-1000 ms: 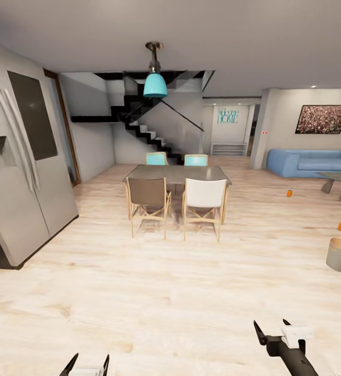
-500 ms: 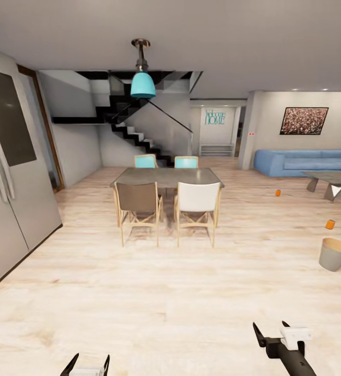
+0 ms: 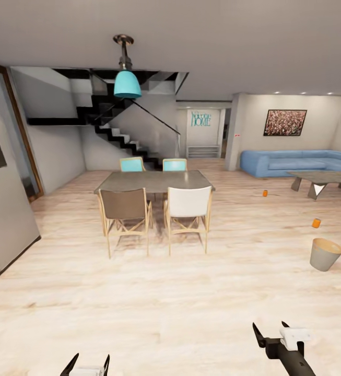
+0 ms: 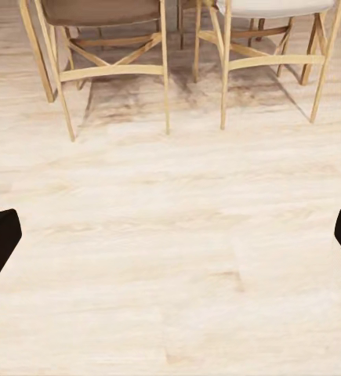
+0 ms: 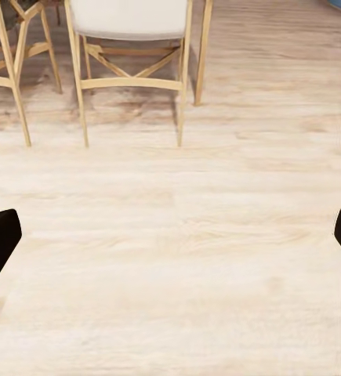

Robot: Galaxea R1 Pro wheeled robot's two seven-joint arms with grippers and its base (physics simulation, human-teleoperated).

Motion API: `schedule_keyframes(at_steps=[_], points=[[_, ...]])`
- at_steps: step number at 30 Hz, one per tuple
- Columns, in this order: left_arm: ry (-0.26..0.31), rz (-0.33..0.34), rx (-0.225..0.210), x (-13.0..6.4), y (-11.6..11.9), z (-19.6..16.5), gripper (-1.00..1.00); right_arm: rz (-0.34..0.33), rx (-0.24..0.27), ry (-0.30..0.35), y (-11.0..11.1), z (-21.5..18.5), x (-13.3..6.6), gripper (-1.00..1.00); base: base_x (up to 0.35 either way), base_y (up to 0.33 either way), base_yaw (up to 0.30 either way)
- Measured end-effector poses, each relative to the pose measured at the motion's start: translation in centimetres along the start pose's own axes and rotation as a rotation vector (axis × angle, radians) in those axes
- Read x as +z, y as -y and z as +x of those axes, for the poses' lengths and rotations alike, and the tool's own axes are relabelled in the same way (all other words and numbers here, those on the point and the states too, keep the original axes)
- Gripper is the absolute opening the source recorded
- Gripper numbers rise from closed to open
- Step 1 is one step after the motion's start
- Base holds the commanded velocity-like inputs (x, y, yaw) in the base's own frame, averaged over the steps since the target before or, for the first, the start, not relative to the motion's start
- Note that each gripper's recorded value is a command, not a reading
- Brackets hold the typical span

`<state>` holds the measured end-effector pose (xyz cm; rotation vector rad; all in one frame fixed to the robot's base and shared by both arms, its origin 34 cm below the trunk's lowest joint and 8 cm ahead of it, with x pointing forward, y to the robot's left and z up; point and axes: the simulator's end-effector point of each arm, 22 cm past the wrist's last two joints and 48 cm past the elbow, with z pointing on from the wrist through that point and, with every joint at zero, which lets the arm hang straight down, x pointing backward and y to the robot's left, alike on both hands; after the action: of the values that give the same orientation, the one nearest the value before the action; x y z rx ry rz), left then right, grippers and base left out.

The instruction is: Put the three can of soda from the living room inside the tash can in the kitchen.

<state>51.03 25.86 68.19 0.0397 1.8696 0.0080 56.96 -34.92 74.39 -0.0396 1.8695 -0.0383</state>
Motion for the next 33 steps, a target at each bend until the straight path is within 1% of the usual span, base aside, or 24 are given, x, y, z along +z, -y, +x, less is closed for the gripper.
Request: schedule_keyframes(at_steps=[12,28,33], points=[[0.010,0.000,-0.001,0.02,0.03,-0.40,1.00,0.000,0.002,-0.002,0.02,0.14,-0.10,1.00,0.306,0.006,-0.198],[0.011,0.001,-0.001,0.03,0.04,-0.44,1.00,-0.004,0.003,-0.010,-0.22,0.51,-0.12,1.00,0.294,0.000,-0.015],[0.014,0.001,0.000,0.03,0.04,-0.55,1.00,-0.004,0.007,-0.008,-0.25,0.47,-0.14,1.00,0.235,0.000,-0.104]])
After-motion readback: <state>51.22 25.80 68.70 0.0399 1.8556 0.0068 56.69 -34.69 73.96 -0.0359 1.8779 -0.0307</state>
